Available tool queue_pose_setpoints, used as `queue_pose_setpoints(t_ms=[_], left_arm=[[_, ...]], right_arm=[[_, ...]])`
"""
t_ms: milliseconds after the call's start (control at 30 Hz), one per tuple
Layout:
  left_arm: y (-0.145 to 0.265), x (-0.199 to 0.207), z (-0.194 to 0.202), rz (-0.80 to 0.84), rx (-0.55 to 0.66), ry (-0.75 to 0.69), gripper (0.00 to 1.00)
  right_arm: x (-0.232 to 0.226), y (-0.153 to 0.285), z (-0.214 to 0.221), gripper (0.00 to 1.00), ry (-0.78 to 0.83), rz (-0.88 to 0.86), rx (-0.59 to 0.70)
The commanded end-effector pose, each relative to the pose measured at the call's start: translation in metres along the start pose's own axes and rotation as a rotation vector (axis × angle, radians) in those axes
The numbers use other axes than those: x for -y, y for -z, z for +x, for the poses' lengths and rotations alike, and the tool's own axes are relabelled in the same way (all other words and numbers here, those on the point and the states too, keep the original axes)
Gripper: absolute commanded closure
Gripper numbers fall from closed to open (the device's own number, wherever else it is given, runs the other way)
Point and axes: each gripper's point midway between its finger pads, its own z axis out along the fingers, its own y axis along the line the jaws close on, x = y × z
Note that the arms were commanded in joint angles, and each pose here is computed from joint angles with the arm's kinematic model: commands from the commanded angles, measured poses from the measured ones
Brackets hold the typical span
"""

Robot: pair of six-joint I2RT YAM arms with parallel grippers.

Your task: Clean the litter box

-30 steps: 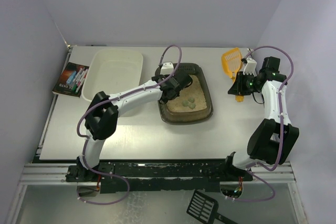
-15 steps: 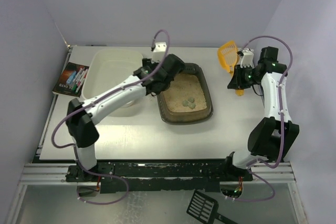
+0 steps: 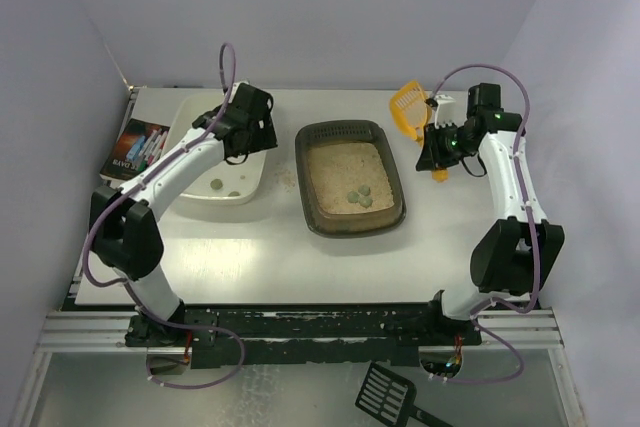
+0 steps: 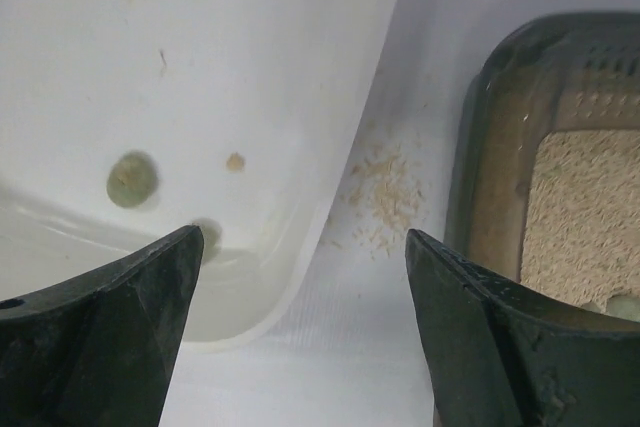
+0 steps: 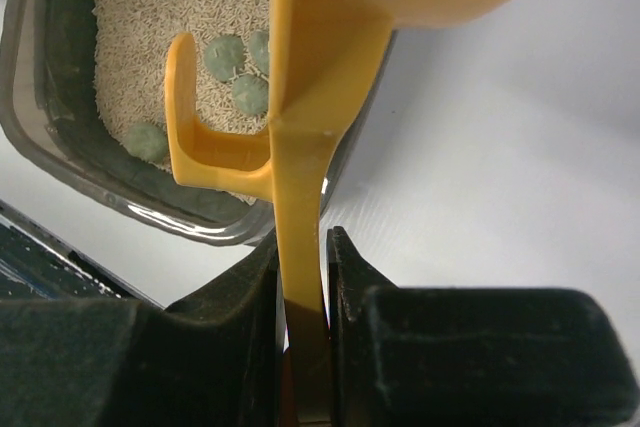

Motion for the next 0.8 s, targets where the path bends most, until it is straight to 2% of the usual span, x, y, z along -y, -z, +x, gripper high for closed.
queue_pose_setpoints(t_ms=[0,367,633,767], left_arm=[[-0.002,0.034,0.016,0.154,-0.1,0.054,0.07],[-0.03,0.06,0.001,0.092,-0.15,-0.019,0.08],[-0.056,0.098,0.005,0.068,-0.103,-0.255,0.08],[-0.063,0.104,0.015,0.046,-0.114,-0.302,0.09]], right_arm=[[0.011,-0.002,-0.004,1.0,-0.034,0.021,0.026],[0.012,0.004,0.0,1.0,-0.033,0.028,0.059],[0.014,0.006,-0.002,1.0,-0.04,0.025,0.06],[0.015,0.007,0.001,1.0,-0.039,0.035,0.064]])
